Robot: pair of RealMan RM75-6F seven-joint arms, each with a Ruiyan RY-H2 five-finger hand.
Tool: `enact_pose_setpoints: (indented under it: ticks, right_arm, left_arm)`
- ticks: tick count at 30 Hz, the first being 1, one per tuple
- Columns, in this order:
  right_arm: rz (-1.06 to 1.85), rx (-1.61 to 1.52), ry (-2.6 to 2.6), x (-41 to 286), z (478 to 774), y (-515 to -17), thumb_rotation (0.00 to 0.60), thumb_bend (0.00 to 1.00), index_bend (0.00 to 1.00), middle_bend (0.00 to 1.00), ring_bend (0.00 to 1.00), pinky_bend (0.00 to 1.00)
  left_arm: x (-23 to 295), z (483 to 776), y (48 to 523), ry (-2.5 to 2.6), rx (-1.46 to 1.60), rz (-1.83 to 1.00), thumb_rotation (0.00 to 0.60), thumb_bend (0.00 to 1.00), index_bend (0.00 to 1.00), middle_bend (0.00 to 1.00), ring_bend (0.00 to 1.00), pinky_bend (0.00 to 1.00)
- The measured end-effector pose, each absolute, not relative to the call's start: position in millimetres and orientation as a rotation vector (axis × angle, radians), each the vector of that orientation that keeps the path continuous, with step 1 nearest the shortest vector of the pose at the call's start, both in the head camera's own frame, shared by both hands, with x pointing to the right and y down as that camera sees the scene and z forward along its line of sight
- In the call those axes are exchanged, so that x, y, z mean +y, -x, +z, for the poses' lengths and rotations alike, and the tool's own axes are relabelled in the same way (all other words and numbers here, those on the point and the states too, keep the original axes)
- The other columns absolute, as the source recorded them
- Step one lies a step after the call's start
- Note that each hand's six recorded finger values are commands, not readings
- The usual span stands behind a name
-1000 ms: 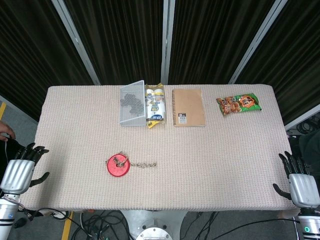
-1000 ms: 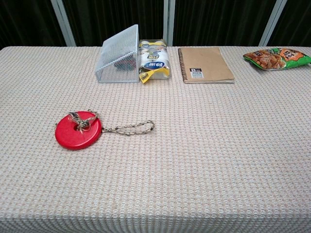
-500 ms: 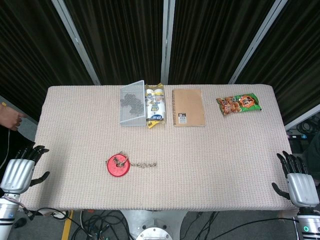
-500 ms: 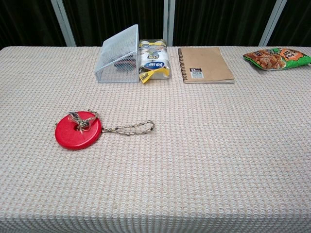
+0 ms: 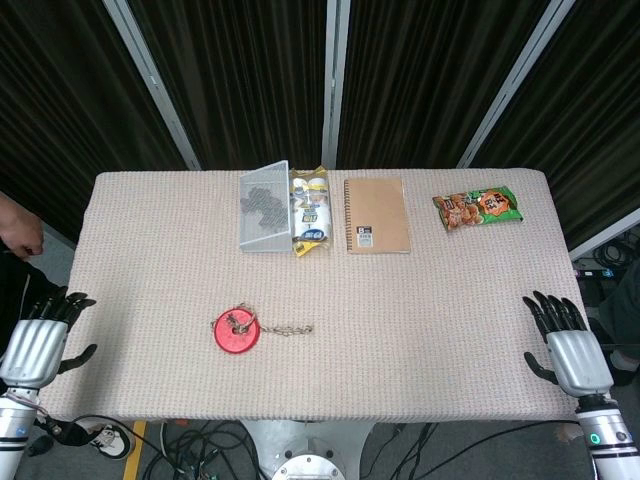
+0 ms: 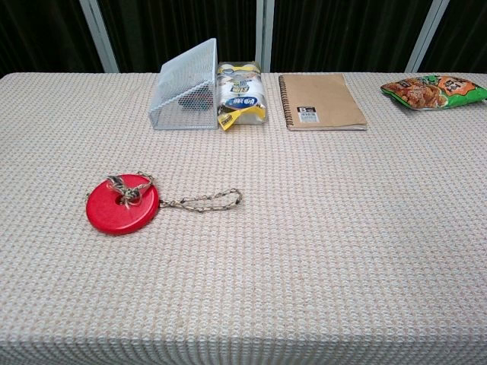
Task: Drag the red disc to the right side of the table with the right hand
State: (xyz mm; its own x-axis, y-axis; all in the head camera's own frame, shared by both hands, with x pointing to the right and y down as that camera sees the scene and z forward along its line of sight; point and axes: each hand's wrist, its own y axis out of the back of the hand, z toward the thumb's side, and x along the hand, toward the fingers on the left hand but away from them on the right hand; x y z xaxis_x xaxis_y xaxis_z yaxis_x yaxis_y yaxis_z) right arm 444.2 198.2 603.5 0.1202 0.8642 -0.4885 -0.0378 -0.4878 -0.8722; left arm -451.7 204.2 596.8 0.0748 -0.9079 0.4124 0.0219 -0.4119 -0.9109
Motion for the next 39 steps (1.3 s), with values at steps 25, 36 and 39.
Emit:
enact_pose_setpoints:
  ticks: [25,36,39]
  right_arm:
    - [1.014,-0.326,2.253,134,675,-162,0.6,0.21,0.0,0.07,0.0,0.0]
    - [1.036,-0.31,2.468,136,700,-118,0.6,0.22,0.0,0.11,0.0,0.0]
    - [1.041,-0.311,2.49,136,706,-112,0.6,0.24,0.0,0.11,0.0,0.0]
  left_arm:
    - [209,594,471,1.513,0.942,-1.488,0.6,0.19,0.28,0.19,0.08,0.18]
    - [209,590,478,1.501,0.954,-1.507,0.6,0.19,0.28,0.18,0.07,0.18]
    - [210,589,481,1.494,0.958,-1.514,0.6,0.19,0.28,0.18,0.07,0.18]
